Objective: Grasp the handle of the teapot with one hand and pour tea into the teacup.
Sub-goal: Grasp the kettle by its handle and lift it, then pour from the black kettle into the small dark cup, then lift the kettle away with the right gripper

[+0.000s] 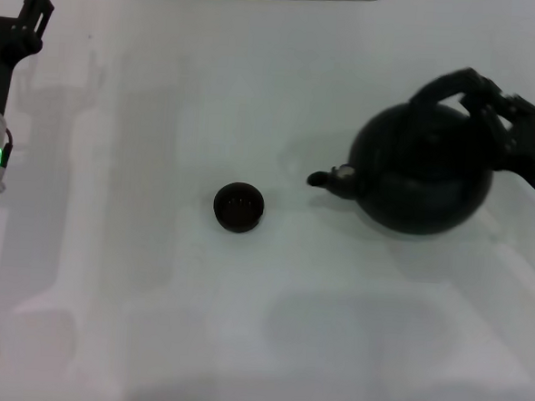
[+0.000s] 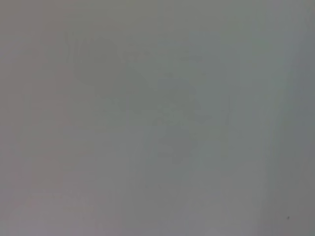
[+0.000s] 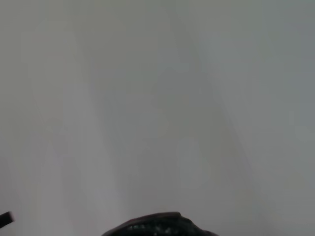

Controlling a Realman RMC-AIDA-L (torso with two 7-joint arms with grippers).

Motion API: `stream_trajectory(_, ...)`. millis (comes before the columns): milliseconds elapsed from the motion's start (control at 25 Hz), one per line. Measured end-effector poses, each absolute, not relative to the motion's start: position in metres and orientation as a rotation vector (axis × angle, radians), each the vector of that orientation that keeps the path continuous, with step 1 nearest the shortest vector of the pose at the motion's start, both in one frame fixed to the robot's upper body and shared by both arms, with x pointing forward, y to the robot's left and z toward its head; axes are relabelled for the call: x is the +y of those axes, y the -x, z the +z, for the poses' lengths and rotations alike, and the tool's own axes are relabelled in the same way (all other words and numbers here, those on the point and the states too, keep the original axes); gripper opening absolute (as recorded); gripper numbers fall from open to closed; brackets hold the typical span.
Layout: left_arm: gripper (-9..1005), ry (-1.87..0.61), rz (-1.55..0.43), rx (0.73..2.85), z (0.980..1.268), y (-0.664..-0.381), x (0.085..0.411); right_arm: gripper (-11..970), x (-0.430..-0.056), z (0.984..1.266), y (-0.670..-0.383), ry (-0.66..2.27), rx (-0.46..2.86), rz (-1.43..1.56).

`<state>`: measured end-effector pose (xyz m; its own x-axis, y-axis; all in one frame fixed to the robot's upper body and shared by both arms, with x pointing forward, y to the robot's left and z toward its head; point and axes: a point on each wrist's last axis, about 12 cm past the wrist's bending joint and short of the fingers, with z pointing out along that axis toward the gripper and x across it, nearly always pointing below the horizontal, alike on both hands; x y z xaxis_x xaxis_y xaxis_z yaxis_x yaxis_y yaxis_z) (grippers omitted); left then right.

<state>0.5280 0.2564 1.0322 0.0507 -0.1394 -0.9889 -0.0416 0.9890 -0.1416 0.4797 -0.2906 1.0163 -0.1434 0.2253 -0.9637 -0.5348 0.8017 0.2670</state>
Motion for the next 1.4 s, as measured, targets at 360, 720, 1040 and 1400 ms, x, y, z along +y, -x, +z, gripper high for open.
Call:
stream_trajectory(360,862,0.129,-0.085,1.523,1.032,-0.528,0.253,189,-0.257,1.034,-0.516,0.465,1.519,0.68)
stream_trajectory(720,862,0.128,-0.081,1.526,1.031,-0.527,0.254,185,-0.241,1.043,-0.532,0.621,1.444,0.552)
stream_trajectory(1040,862,0.116,-0.09,1.527,1.031,-0.527,0.251,181,-0.236,1.043,-0.533,0.695,1.407,0.496)
stream_trajectory(1400,862,0.105,-0.096,1.528,1.031,-0.528,0.249,175,-0.231,1.046,-0.534,0.749,1.358,0.439)
